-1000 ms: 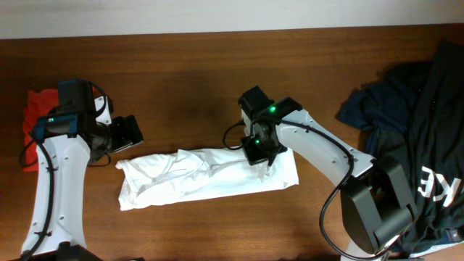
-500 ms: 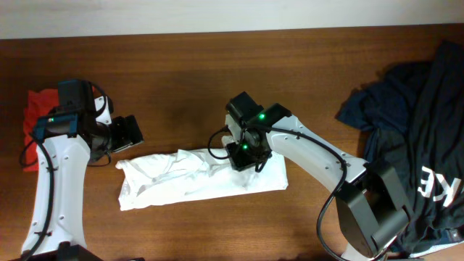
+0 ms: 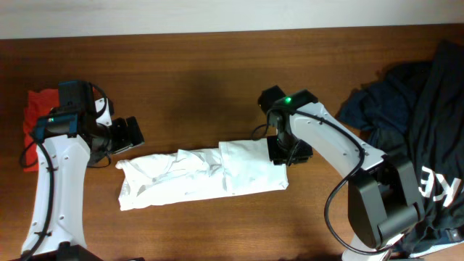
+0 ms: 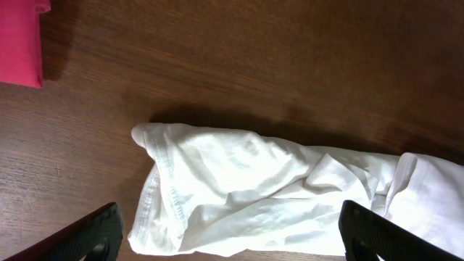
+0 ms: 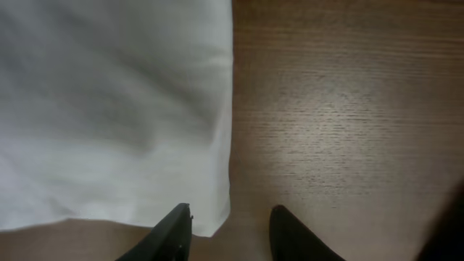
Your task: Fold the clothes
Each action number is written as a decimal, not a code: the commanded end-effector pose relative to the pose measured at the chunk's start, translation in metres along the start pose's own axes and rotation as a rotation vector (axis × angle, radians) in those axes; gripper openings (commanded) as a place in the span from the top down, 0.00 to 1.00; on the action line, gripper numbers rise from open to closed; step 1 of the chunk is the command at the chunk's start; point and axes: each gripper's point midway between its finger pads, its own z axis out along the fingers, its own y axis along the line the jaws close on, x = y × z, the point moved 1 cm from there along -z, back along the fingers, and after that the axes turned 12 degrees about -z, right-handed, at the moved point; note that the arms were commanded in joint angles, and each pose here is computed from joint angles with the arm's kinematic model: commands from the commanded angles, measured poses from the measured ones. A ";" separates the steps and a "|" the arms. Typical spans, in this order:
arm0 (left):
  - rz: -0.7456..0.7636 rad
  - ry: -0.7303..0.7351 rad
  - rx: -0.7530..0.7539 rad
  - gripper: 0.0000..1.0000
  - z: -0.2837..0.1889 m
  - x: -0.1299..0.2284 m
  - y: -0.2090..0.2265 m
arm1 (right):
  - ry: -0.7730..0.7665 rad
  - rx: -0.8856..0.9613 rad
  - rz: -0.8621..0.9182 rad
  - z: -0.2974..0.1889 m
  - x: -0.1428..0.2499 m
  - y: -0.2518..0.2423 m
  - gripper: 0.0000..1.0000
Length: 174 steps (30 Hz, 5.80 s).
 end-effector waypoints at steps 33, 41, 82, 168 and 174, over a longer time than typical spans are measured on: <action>0.319 0.309 -0.128 0.09 0.137 0.074 0.062 | -0.117 -0.100 0.066 -0.037 0.019 -0.050 0.31; 0.246 0.266 -0.077 0.08 0.134 0.063 0.048 | -0.097 -0.051 0.071 -0.036 0.024 -0.059 0.29; 0.179 0.063 -0.136 1.00 -0.002 -0.028 0.003 | -0.093 0.041 0.133 -0.035 0.026 -0.091 0.21; 0.328 0.794 0.074 0.60 0.123 0.191 -0.068 | 0.033 -0.183 -0.239 0.057 -0.017 0.032 0.85; 0.446 0.300 0.233 0.01 0.068 0.084 -0.126 | -0.049 -0.203 -0.118 0.012 -0.026 -0.016 0.74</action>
